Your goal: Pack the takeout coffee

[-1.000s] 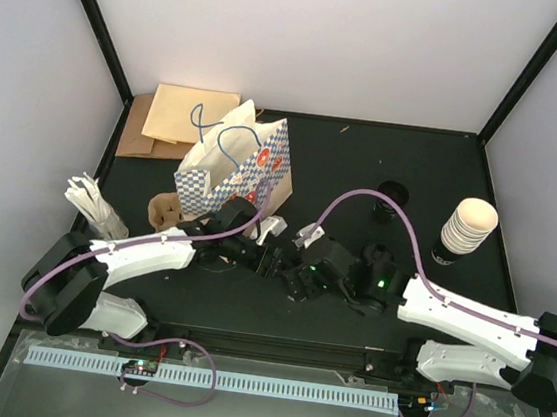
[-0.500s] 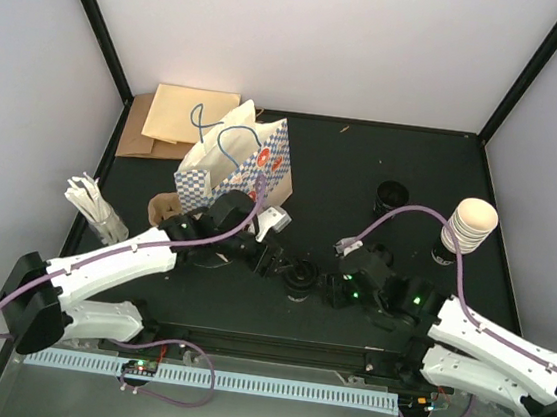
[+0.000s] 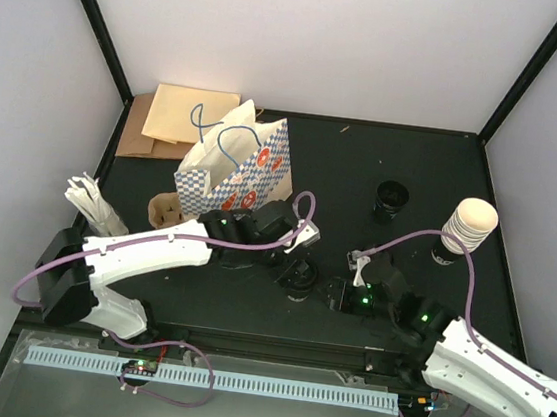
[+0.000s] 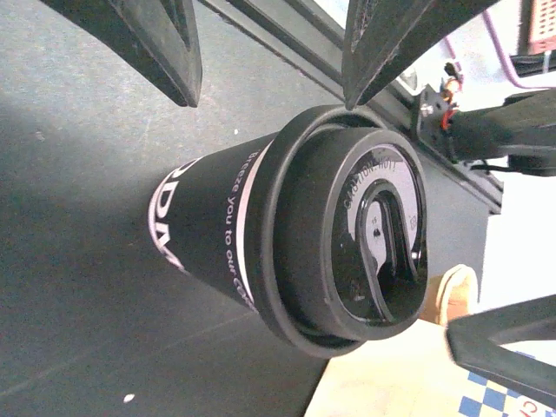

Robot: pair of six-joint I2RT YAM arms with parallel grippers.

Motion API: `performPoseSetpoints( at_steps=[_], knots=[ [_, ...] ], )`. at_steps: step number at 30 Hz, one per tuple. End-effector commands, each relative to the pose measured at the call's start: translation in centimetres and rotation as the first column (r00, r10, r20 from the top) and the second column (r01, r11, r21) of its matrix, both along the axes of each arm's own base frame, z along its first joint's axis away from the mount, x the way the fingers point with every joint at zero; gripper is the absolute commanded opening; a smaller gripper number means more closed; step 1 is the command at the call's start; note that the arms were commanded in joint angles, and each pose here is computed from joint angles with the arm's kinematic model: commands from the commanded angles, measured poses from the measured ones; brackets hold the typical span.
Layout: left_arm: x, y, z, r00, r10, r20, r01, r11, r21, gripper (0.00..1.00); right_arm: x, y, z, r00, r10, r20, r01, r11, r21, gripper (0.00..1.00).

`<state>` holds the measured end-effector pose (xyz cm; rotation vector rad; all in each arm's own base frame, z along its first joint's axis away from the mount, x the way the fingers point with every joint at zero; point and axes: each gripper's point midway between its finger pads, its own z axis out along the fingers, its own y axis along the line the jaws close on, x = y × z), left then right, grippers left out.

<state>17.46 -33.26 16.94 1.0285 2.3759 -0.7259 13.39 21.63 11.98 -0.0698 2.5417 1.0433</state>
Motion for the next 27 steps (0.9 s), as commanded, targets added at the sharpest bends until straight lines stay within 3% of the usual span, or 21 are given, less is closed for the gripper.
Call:
performPoseSetpoints(
  at_steps=[1, 27],
  knots=[
    [0.3, 0.6, -1.3, 1.0, 0.006, 0.015, -0.007, 0.994, 0.107, 0.82, -0.2, 1.8, 1.7, 0.999, -0.005, -0.045, 0.014, 0.982, 0.186, 0.46],
    [0.5, -0.5, -3.0, 1.0, 0.005, -0.026, -0.002, 0.991, 0.133, 0.7, 0.2, 1.3, -1.1, 0.993, -0.064, -0.098, 0.076, 0.989, 0.128, 0.32]
  ],
)
